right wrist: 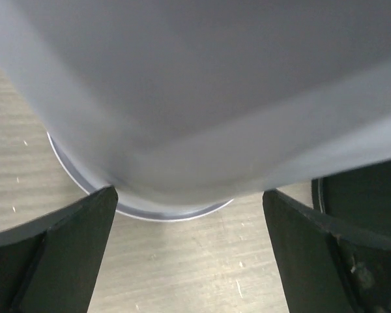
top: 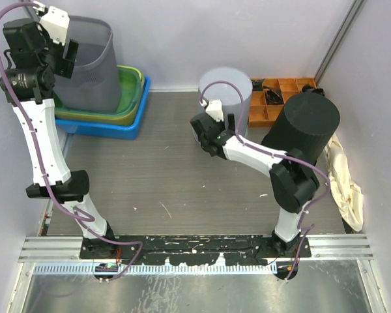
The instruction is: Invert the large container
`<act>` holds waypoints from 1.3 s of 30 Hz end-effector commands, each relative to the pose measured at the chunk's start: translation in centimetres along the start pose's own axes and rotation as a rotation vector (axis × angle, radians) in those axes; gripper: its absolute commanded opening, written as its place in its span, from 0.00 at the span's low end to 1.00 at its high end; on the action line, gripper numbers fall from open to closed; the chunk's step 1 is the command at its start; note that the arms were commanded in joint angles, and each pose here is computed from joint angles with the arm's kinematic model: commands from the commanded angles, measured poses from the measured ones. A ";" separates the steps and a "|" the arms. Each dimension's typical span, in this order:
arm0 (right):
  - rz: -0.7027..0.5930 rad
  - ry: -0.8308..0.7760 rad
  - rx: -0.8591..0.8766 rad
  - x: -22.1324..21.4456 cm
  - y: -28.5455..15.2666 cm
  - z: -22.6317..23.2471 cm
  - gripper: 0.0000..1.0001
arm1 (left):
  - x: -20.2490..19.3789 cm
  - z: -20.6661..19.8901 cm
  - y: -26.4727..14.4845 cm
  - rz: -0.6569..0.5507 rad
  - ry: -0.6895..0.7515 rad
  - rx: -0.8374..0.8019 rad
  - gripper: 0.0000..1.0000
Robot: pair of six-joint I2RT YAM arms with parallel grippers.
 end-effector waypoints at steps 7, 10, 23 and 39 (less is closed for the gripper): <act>-0.015 0.004 0.142 3.8 7.5 4.9 1.00 | 1.3 -0.3 -2.3 -0.129 0.052 -0.137 0.94; -0.003 0.013 0.113 3.7 9.3 4.9 1.00 | 0.9 -0.9 -1.5 -0.103 0.070 -0.171 0.96; 0.059 0.082 0.512 5.1 1.8 4.0 1.00 | 1.1 -4.7 0.6 -0.208 0.166 -0.450 0.99; -0.050 0.196 0.768 7.5 -12.8 -2.7 1.00 | 0.5 -7.4 6.5 -0.195 0.158 -0.510 0.89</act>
Point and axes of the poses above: each gripper's point midway between its finger pads, its own y axis out along the fingers, its own z axis along the line the jaws close on, x = y × z, the point moved 6 cm from there along -y, back along the fingers
